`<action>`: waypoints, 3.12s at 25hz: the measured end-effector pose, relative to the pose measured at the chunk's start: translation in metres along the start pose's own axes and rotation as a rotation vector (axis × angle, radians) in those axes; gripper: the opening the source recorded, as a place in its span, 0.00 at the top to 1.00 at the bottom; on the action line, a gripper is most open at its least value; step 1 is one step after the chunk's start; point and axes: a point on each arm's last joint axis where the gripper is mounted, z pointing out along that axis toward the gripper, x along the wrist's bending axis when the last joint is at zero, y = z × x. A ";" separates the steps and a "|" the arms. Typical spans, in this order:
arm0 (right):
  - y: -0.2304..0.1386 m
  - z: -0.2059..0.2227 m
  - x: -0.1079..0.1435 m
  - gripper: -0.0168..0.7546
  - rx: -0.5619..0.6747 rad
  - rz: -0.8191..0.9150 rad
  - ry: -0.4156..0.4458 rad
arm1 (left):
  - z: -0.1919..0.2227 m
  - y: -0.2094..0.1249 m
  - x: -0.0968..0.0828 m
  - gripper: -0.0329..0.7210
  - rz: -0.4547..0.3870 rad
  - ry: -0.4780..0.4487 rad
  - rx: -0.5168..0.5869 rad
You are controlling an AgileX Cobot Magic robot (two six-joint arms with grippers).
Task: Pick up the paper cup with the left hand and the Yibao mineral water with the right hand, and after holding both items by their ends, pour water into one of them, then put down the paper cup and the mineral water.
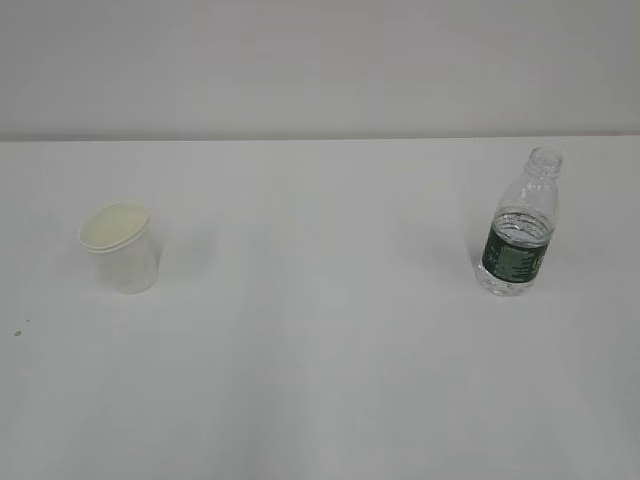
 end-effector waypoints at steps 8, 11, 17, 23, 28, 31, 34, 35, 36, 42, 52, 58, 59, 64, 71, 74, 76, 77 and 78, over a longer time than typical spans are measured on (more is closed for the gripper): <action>0.000 0.000 0.000 0.28 0.000 0.000 0.000 | 0.000 0.000 0.000 0.17 0.000 0.000 0.000; 0.000 0.000 0.000 0.28 0.000 0.000 0.000 | 0.000 0.000 0.000 0.17 0.000 0.000 0.000; 0.000 0.000 0.000 0.28 0.000 0.000 0.000 | 0.000 0.000 0.000 0.17 0.000 0.000 0.000; 0.000 0.000 0.000 0.28 0.000 0.002 0.000 | 0.000 0.000 0.000 0.17 0.000 0.000 0.000; 0.000 0.000 0.000 0.28 0.000 0.002 0.000 | 0.000 0.000 0.000 0.19 0.000 0.000 0.000; 0.000 0.000 0.000 0.28 0.000 0.002 0.000 | 0.000 0.000 0.000 0.23 0.000 0.000 0.000; 0.000 0.000 0.000 0.28 -0.002 0.002 0.000 | -0.001 0.001 0.000 0.26 0.001 0.001 -0.004; 0.001 -0.001 0.000 0.28 -0.004 0.002 0.000 | -0.002 0.002 0.000 0.26 0.002 0.002 -0.014; 0.001 -0.001 0.000 0.28 -0.004 0.002 0.000 | -0.003 0.003 0.000 0.26 0.003 0.005 -0.026; 0.002 -0.002 0.000 0.28 -0.010 0.006 0.005 | -0.003 0.004 0.000 0.27 0.001 0.001 -0.030; 0.019 -0.001 0.001 0.28 0.036 -0.013 0.010 | 0.007 0.012 -0.003 0.27 -0.015 -0.024 0.071; 0.021 0.001 0.004 0.28 0.056 -0.018 0.034 | 0.018 0.016 -0.006 0.27 -0.041 -0.062 0.158; 0.021 0.001 0.005 0.28 0.057 -0.016 0.040 | 0.019 0.016 -0.007 0.27 -0.045 -0.068 0.163; 0.021 0.002 0.006 0.28 0.065 -0.013 0.055 | 0.024 0.018 -0.010 0.27 -0.066 -0.098 0.199; 0.026 0.011 0.010 0.28 0.123 -0.007 0.077 | 0.030 0.021 -0.012 0.27 -0.087 -0.122 0.243; 0.028 0.014 0.011 0.28 0.138 -0.007 0.079 | 0.034 0.023 -0.013 0.27 -0.094 -0.128 0.260; 0.029 0.014 0.011 0.28 0.129 -0.007 0.080 | 0.037 0.025 -0.013 0.27 -0.097 -0.127 0.258; 0.030 0.015 0.011 0.28 0.127 -0.008 0.080 | 0.039 0.027 -0.013 0.27 -0.100 -0.128 0.253; 0.031 0.015 0.011 0.28 0.119 -0.008 0.081 | 0.040 0.028 -0.013 0.27 -0.103 -0.128 0.245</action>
